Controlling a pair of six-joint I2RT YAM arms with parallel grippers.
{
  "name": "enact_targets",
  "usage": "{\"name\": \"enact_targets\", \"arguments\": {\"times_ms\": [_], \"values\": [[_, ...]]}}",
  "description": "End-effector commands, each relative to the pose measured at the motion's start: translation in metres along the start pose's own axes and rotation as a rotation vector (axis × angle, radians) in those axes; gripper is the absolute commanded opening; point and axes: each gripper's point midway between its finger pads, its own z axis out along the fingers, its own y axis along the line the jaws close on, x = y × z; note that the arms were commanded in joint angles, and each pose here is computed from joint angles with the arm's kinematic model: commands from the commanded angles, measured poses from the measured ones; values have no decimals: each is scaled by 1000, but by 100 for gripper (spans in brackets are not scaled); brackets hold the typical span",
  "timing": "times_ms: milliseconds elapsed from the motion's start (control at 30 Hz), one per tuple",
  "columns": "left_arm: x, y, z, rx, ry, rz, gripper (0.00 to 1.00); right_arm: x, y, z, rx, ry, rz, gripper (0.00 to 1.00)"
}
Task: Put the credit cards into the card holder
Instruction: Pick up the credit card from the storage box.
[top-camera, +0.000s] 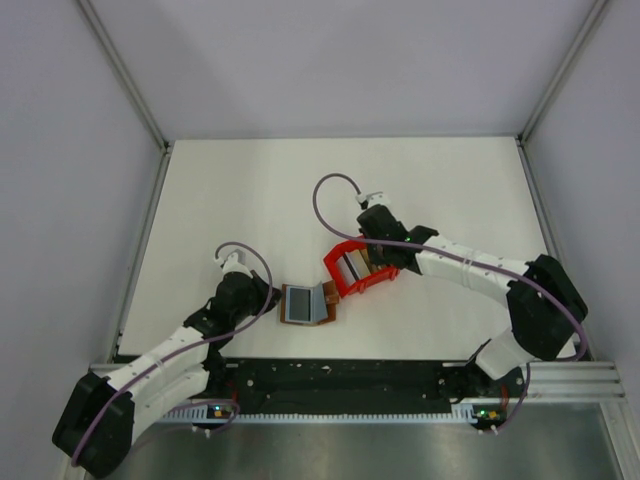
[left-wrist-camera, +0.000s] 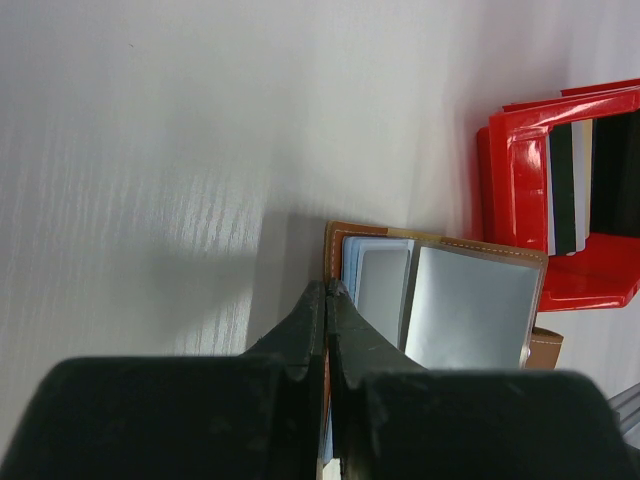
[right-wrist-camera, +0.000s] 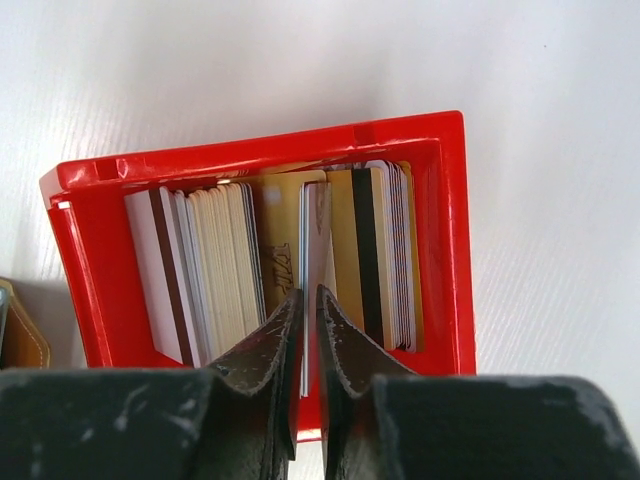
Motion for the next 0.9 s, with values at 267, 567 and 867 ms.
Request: {"name": "enact_targets", "arguments": {"times_ms": [267, 567, 867], "values": [[-8, -10, 1, 31, -28, 2, 0, -6, 29, 5, -142, 36, 12, 26], [-9, -11, 0, 32, -29, 5, 0, -1, 23, 16, -129, 67, 46, 37], [-10, -11, 1, 31, -31, 10, 0, 0, 21, 25, -206, 110, 96, 53]]}}
